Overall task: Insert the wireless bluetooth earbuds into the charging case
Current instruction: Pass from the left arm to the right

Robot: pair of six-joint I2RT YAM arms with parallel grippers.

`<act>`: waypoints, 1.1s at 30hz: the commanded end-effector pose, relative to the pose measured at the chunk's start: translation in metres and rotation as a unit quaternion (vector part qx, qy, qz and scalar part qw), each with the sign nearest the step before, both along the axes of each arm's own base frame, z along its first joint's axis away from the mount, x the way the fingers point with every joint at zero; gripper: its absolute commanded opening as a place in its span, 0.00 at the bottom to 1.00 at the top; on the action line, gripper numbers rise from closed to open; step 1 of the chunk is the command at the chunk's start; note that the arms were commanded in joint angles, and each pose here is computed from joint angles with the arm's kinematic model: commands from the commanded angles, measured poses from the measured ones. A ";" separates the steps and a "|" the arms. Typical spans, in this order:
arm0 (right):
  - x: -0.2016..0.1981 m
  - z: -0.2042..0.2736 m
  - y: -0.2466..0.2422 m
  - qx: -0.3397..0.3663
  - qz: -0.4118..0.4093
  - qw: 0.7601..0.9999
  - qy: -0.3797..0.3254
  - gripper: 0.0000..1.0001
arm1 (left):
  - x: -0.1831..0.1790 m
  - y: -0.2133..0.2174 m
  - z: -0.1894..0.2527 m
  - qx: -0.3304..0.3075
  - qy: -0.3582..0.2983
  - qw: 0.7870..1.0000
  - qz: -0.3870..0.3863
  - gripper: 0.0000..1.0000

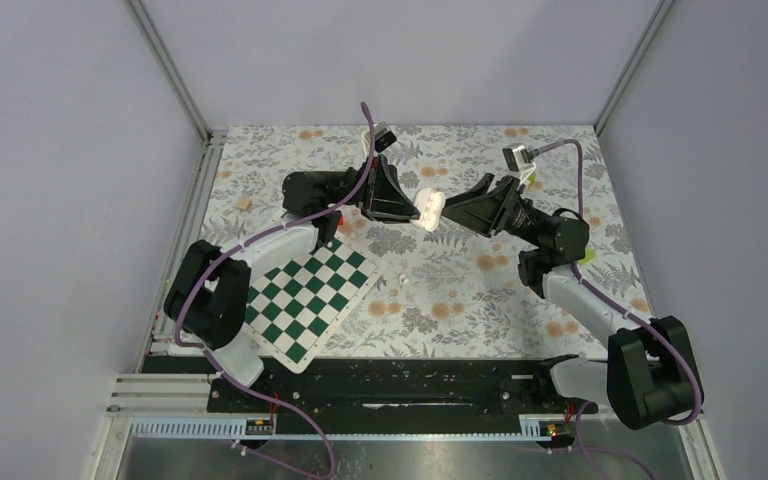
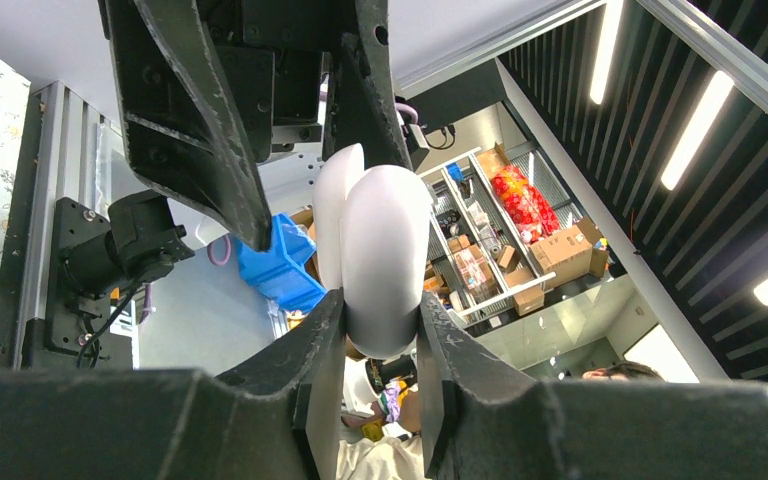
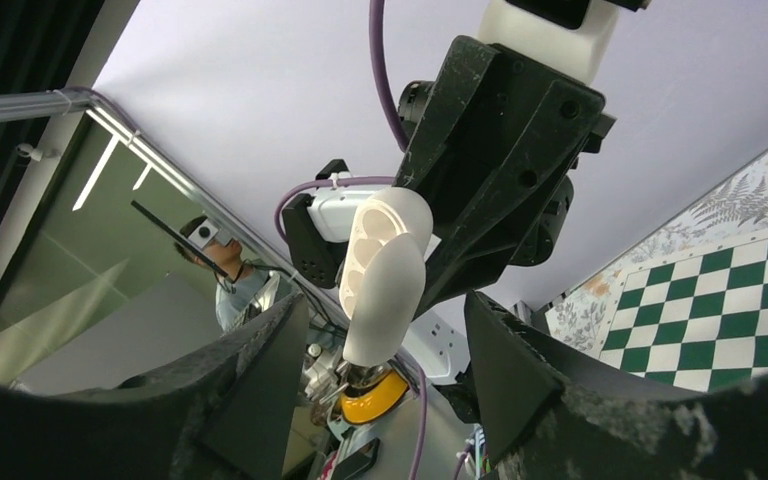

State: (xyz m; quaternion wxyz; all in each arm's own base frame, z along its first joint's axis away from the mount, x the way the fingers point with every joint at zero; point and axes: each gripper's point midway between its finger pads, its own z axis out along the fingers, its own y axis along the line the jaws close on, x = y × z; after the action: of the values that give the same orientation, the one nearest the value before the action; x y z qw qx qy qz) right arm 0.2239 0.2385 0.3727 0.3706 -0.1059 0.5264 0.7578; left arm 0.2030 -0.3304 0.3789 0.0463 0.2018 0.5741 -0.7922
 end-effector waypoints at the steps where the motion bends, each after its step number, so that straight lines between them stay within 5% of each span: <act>1: -0.018 0.023 0.006 0.004 0.030 0.997 -0.065 0.64 | -0.017 0.009 0.024 -0.041 -0.063 0.997 0.002 0.00; 19: -0.016 0.014 0.016 0.001 0.043 0.998 -0.048 0.51 | -0.021 0.012 0.026 -0.043 -0.068 0.997 0.002 0.00; 33: -0.029 0.023 0.011 0.006 0.047 0.997 -0.063 0.50 | -0.021 0.012 0.024 -0.041 -0.066 0.997 0.001 0.00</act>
State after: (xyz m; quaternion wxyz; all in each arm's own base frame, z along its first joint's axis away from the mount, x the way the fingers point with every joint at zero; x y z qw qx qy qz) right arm 0.2118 0.2526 0.3792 0.3484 -0.1386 0.5202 0.7674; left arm 0.1997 -0.3284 0.3830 0.0504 0.2062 0.5711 -0.7930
